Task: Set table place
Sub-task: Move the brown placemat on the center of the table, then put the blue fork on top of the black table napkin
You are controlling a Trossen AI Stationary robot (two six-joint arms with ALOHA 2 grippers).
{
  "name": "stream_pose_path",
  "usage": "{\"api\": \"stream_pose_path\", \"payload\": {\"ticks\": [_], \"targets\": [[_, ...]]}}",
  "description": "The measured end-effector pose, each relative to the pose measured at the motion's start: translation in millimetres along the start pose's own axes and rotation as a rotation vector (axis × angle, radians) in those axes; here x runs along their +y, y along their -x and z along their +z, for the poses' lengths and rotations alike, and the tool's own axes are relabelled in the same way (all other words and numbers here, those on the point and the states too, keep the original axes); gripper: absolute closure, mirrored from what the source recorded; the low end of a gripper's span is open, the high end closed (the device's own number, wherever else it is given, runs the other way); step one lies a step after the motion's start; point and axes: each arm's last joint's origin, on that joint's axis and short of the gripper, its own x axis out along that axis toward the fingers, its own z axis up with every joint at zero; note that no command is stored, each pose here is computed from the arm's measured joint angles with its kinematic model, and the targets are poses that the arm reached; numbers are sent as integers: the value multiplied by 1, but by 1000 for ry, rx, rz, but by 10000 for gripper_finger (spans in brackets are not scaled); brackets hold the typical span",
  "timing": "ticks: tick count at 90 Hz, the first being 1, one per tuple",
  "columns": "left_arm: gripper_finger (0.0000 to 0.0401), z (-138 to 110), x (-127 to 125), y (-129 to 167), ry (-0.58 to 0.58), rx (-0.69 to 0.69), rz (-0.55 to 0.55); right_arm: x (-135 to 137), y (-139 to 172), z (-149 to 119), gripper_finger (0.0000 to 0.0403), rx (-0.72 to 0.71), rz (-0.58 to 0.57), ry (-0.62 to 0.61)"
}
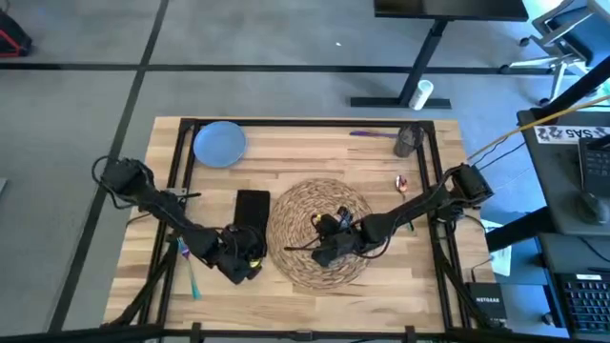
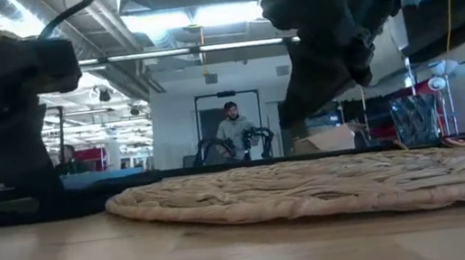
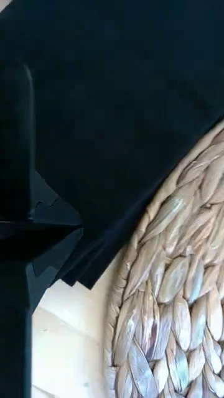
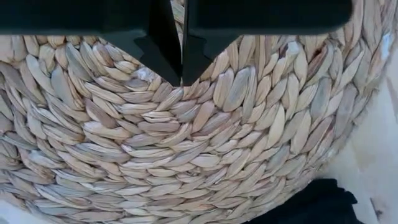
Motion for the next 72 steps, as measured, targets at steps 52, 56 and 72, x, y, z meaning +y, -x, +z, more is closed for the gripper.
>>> {"api": "stream_pose_path", "payload": {"ticks": [52, 56, 72], "targets": [[401, 22, -11, 6, 37, -13, -75, 0, 0, 1, 403, -5, 0, -1], [401, 25, -14, 10, 73, 13, -83, 0, 0, 1, 403, -4, 1, 1], [401, 37, -33, 13, 100, -4, -262, 0, 7, 5, 403, -12, 16, 42]]}}
